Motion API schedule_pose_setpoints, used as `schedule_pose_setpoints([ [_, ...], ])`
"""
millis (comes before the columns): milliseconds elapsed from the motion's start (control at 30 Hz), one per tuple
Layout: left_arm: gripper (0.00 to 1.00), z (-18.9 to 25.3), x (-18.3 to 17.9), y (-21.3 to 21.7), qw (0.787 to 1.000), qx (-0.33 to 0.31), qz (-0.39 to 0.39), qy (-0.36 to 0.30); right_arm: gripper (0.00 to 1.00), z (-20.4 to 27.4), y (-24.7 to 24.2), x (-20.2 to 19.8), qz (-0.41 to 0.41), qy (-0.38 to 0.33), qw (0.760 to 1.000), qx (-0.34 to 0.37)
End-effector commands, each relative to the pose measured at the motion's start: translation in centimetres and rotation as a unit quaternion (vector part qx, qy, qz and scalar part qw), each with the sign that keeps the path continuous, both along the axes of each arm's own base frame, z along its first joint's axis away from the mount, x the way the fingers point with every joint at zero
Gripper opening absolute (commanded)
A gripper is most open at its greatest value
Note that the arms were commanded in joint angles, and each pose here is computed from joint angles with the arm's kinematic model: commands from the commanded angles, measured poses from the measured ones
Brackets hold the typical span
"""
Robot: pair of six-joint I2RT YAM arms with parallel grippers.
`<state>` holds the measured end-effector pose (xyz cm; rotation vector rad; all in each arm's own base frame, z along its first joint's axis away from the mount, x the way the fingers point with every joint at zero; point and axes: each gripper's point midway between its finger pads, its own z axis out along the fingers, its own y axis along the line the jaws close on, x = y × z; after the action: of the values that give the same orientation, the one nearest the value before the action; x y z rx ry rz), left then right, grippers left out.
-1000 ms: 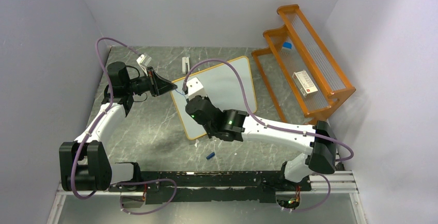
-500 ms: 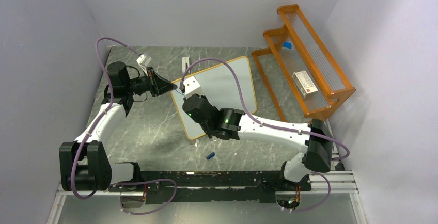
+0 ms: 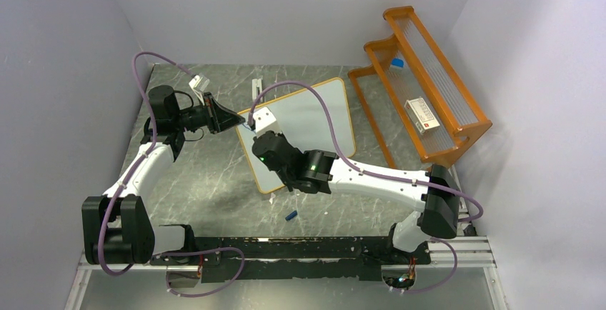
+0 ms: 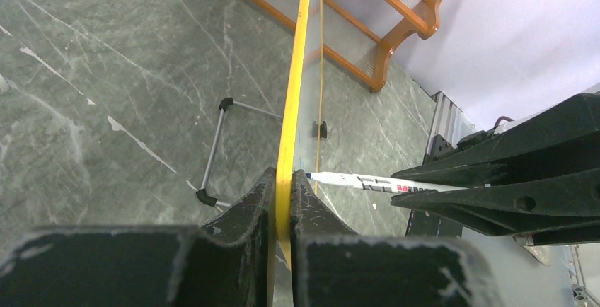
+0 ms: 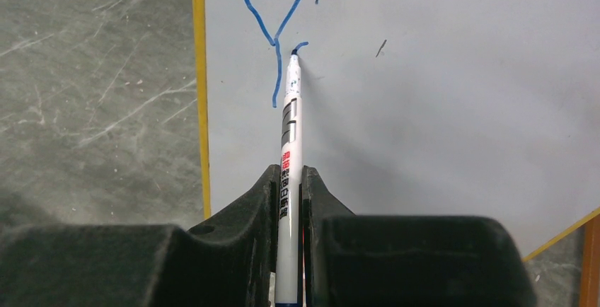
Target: Write a sentence on the whiteboard
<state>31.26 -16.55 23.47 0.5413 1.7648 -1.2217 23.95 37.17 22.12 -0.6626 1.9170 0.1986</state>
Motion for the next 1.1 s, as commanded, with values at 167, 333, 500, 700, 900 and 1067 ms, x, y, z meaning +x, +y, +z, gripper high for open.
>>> schedule_pose_setpoints([
  [167, 0.05, 0.0, -0.2, -0.5, 1.0, 0.005, -0.014, -0.019, 0.0, -0.7, -0.6, -0.6, 0.002, 0.024, 1.0, -0.011],
  [333, 0.05, 0.0, -0.3, -0.5, 1.0, 0.006, -0.014, -0.018, 0.0, -1.2, -1.1, -0.8, 0.001, 0.031, 0.999, -0.018],
  [500, 0.05, 0.0, -0.3, -0.5, 1.0, 0.005, -0.015, -0.018, 0.0, -1.8, -1.7, -0.9, -0.004, 0.034, 0.999, -0.03],
  [700, 0.05, -0.1, -0.3, -0.5, 1.0, 0.006, -0.015, -0.018, 0.0, -2.0, -2.2, -1.0, -0.006, 0.034, 0.999, -0.037],
  [900, 0.05, -0.1, -0.3, -0.6, 1.0, 0.006, -0.016, -0.017, 0.0, -1.9, -2.9, -0.5, -0.025, 0.025, 0.998, -0.045],
  [1067, 0.05, -0.2, -0.3, -0.7, 1.0, 0.007, -0.017, -0.017, 0.0, -1.2, -3.3, 0.1, -0.038, 0.014, 0.999, -0.034],
])
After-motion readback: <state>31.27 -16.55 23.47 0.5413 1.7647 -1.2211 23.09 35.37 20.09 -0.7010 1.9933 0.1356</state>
